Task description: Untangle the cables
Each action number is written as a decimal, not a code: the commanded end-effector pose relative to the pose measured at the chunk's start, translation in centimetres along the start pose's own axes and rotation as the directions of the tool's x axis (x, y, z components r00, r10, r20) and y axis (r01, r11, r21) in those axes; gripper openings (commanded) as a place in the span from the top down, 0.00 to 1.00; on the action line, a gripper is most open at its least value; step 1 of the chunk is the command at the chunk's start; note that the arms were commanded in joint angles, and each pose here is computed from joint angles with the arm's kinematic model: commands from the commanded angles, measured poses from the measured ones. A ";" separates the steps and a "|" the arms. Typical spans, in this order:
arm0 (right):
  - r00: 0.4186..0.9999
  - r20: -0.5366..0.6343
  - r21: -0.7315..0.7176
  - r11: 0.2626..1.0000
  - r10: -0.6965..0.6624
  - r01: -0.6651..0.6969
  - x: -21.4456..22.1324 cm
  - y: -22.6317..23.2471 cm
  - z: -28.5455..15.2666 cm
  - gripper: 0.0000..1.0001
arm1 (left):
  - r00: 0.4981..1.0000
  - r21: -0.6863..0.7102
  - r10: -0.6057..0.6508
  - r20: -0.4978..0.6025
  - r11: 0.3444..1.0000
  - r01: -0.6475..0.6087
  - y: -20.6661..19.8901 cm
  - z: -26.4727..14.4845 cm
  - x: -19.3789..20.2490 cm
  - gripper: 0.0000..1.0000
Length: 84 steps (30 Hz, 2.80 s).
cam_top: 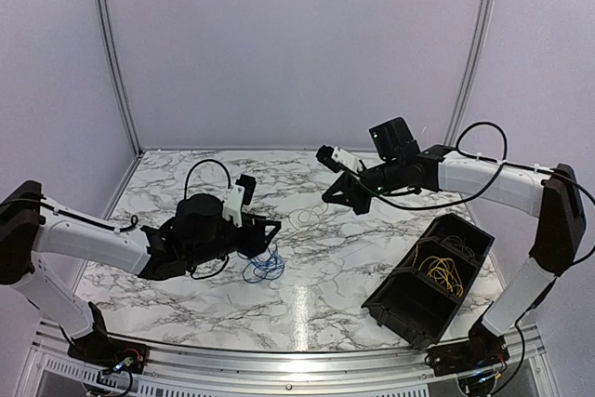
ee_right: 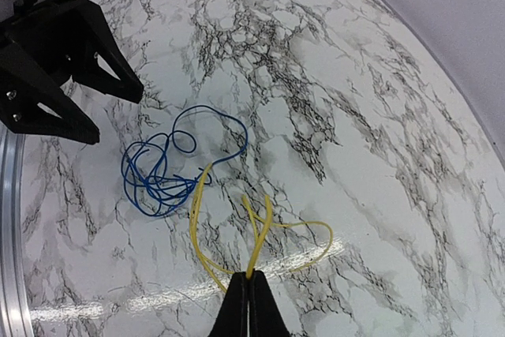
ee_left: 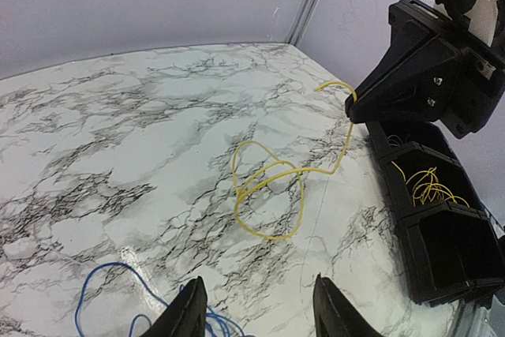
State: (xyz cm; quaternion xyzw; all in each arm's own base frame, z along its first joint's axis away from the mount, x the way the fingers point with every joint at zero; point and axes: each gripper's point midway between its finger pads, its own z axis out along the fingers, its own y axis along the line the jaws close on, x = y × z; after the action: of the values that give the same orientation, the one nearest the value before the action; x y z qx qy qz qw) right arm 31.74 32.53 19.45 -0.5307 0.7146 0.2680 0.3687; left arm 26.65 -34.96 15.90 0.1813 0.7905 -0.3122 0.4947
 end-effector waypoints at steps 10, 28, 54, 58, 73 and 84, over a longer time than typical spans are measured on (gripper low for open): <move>0.999 0.036 -0.068 0.997 -0.041 0.044 -1.0 1.8 -1.0 1.00 | 0.997 0.179 0.009 -0.076 0.984 0.004 -3.9 6.3 0.3 0.52; 1.000 0.028 -0.161 0.987 -0.004 0.009 -0.2 2.9 0.0 1.00 | 0.999 0.255 -0.034 -0.041 0.966 0.043 -3.8 7.7 -0.6 1.00; 0.999 0.023 -0.183 0.983 -0.023 0.027 0.1 3.3 0.1 1.00 | 0.945 0.197 0.198 -0.261 0.969 -0.148 -2.2 6.7 1.7 0.58; 1.000 0.023 -0.199 0.980 -0.012 0.016 0.3 3.5 0.3 1.00 | 0.954 0.210 0.200 -0.224 0.966 -0.153 -2.7 7.2 0.9 0.83; 0.997 -0.021 -0.205 0.976 0.074 -0.077 0.9 2.7 1.8 0.68 | 0.978 0.261 0.182 -0.098 0.953 -0.151 -4.9 6.0 -1.1 1.00; 0.988 0.035 -0.249 0.959 0.150 -0.137 -0.3 2.1 0.6 1.00 | 0.978 0.255 0.177 -0.110 0.956 -0.145 -5.1 6.4 -0.1 1.00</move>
State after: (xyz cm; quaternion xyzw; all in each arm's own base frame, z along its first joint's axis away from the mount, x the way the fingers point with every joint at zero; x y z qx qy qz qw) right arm 29.06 33.60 16.49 -0.5220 0.7174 0.3695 0.2762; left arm 27.88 -42.77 14.69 0.3318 0.7689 -0.3477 0.4217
